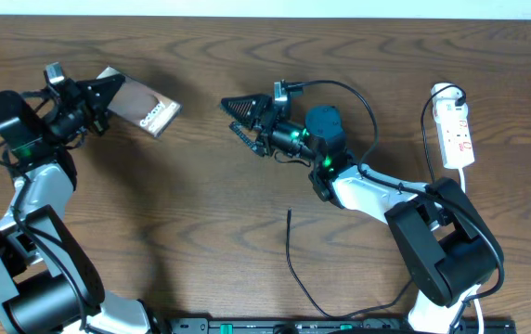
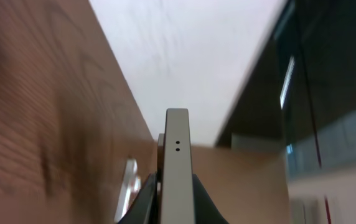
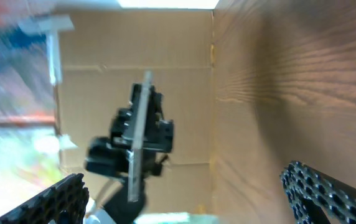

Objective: Plug charger to phone and switch on socket
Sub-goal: 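Move the right gripper down over the black cable's connector end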

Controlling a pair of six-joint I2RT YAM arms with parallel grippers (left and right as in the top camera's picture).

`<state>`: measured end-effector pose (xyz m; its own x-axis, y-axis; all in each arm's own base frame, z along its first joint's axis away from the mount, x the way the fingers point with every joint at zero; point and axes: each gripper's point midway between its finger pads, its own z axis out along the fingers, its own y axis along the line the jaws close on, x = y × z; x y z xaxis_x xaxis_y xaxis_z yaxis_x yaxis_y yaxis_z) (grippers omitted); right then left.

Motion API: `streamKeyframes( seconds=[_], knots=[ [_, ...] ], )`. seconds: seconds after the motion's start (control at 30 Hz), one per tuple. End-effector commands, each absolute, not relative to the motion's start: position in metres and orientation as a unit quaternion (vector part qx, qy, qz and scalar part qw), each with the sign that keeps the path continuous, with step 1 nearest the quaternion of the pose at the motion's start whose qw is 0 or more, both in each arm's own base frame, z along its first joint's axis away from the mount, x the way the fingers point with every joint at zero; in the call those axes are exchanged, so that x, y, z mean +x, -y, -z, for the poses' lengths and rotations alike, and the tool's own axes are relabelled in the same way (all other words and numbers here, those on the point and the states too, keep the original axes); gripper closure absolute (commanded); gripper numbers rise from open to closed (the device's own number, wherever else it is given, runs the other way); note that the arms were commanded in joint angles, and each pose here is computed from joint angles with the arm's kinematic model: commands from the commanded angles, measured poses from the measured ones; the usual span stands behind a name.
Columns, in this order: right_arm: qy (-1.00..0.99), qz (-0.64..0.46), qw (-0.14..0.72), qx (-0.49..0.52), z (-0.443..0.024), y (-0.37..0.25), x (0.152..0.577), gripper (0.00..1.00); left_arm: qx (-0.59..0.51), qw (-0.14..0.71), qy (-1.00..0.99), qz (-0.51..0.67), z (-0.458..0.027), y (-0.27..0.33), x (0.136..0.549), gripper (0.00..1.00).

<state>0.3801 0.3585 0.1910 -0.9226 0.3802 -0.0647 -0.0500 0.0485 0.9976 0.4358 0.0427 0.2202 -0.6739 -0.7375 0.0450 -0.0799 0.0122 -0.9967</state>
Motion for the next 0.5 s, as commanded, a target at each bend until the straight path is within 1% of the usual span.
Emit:
streamKeyframes(
  seconds=[0.0,0.17,0.27,0.37,0.47],
  knots=[
    [-0.708,-0.672,0.216,0.032,-0.211,-0.356,0.388,0.01,-0.229,0.218,-0.677,0.664,-0.233,-0.023,0.414,0.93],
    [-0.745,-0.640,0.187,0.009,-0.219,-0.348,0.409,0.01,-0.207,0.231,-0.681,0.663,-0.239,-0.021,0.413,0.93],
    [-0.785,-0.593,0.179,0.010,-0.217,-0.341,0.422,0.01,-0.191,0.240,-0.685,0.661,-0.239,-0.020,0.411,0.93],
    [-0.841,-0.509,0.182,0.026,-0.205,-0.327,0.432,0.01,-0.187,0.242,-0.686,0.660,-0.239,-0.019,0.411,0.92],
    [-0.899,-0.392,0.190,0.047,-0.193,-0.300,0.434,0.01,-0.181,0.248,-0.688,0.658,-0.239,-0.019,0.411,0.93]
  ],
)
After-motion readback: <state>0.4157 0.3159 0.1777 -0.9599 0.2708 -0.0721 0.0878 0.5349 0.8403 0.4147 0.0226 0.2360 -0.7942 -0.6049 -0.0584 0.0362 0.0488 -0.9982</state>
